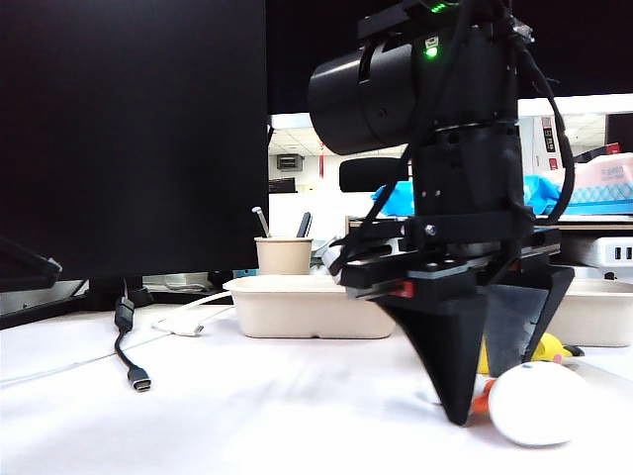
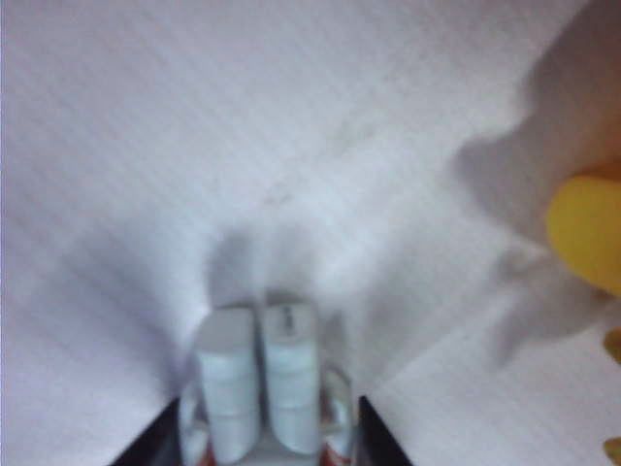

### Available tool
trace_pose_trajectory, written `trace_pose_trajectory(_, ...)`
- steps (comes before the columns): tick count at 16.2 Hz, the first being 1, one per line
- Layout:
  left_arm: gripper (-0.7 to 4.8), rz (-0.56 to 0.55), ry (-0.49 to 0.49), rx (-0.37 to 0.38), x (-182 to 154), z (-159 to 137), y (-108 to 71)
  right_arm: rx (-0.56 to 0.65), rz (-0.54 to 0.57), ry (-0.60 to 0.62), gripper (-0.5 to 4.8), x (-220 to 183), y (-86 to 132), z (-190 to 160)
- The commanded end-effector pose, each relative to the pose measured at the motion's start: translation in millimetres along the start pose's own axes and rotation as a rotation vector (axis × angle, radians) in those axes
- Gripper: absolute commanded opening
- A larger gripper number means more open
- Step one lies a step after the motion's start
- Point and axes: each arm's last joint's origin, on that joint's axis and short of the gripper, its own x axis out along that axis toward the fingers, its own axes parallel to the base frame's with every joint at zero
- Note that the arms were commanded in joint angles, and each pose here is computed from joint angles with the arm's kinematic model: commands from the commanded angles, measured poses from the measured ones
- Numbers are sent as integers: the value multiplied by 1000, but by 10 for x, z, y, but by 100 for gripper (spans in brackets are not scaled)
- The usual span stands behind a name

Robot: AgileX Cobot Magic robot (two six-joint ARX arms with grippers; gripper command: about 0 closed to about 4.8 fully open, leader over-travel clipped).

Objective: Put the dolls with similar colors into the same paper box, while dolls with different colors go into separate paper boxes.

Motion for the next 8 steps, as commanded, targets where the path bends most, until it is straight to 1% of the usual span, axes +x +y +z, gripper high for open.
trace_pose_trajectory(1,-5,1,-14,-1,-1,15,2,-1,-30,9,199,44,-6,-5)
trace_pose_trajectory(8,-5,1,-14,-1,-1,15,2,21,-30,9,196,42,-63,10)
